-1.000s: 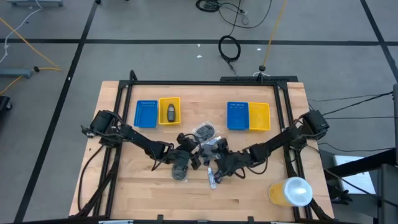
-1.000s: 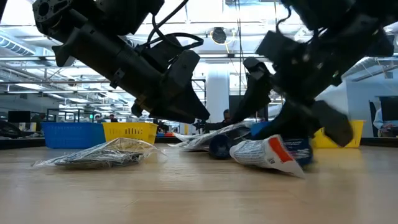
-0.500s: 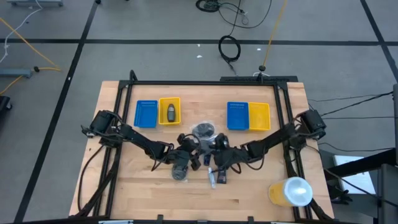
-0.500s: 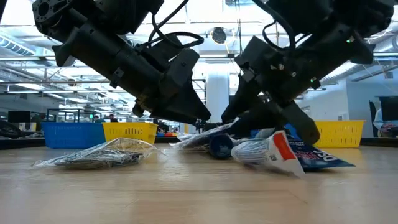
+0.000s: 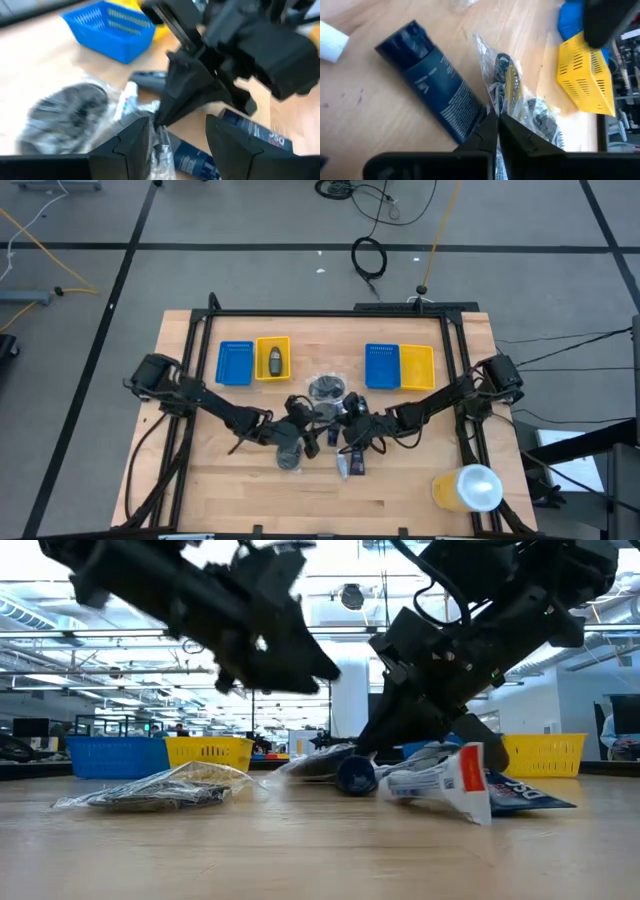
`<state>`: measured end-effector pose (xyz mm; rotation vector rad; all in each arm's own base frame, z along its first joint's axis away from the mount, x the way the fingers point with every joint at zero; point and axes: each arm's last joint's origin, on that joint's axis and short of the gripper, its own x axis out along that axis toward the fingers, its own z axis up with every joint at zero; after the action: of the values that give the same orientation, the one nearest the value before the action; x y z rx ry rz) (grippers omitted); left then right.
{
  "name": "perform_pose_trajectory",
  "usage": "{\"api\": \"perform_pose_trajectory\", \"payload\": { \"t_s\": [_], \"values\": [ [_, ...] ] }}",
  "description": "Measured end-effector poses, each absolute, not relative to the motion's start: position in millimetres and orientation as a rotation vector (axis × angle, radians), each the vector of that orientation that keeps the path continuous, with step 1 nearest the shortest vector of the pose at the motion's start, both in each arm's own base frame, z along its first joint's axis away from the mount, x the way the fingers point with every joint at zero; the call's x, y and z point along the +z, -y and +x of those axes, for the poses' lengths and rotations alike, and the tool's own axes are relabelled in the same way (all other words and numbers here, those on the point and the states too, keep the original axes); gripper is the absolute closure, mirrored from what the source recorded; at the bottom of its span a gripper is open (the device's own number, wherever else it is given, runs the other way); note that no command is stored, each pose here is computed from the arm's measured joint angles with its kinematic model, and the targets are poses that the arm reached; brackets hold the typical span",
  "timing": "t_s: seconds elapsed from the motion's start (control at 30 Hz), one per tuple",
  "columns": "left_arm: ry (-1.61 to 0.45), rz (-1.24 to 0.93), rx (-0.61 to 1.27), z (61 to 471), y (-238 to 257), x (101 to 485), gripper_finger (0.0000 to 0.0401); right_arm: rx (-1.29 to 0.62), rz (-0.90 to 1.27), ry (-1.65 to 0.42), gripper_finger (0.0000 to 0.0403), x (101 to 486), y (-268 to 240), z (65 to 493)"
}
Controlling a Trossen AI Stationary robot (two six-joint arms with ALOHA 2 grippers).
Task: Pick & Place Travel size toiletries
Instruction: Put the black hairbrush into the right blue bin
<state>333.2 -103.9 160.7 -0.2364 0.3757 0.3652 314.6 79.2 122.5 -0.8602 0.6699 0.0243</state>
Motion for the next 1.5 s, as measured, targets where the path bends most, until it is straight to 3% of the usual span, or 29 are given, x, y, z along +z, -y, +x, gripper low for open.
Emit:
{"api": "perform_pose_trajectory", "payload": {
  "t_s": [0.27, 0.43, 0.73, 0.87, 1.13, 1.5],
  "values": [
    [-0.326, -0.086, 0.565, 311, 123, 173, 0.021, -0.122, -0.969, -0.619, 0.0402, 144, -104, 302],
    [-0.322, -0.063, 0.588, 308, 127, 171, 0.021, -0.293, -0.987, -0.633, 0.0402, 174, -106, 283],
    [-0.323, -0.061, 0.593, 309, 126, 171, 0.021, -0.6, -0.622, -0.827, 0.0403, 208, -57, 220],
    [-0.323, -0.061, 0.594, 309, 125, 171, 0.021, -0.739, -0.459, -0.86, 0.0403, 208, -41, 206],
    [-0.322, -0.082, 0.601, 310, 122, 171, 0.021, -0.876, -0.335, -0.836, 0.0403, 188, -13, 225],
    [-0.324, -0.086, 0.595, 310, 122, 171, 0.021, -0.832, -0.216, -1.0, 0.0401, 169, 13, 233]
  ]
}}
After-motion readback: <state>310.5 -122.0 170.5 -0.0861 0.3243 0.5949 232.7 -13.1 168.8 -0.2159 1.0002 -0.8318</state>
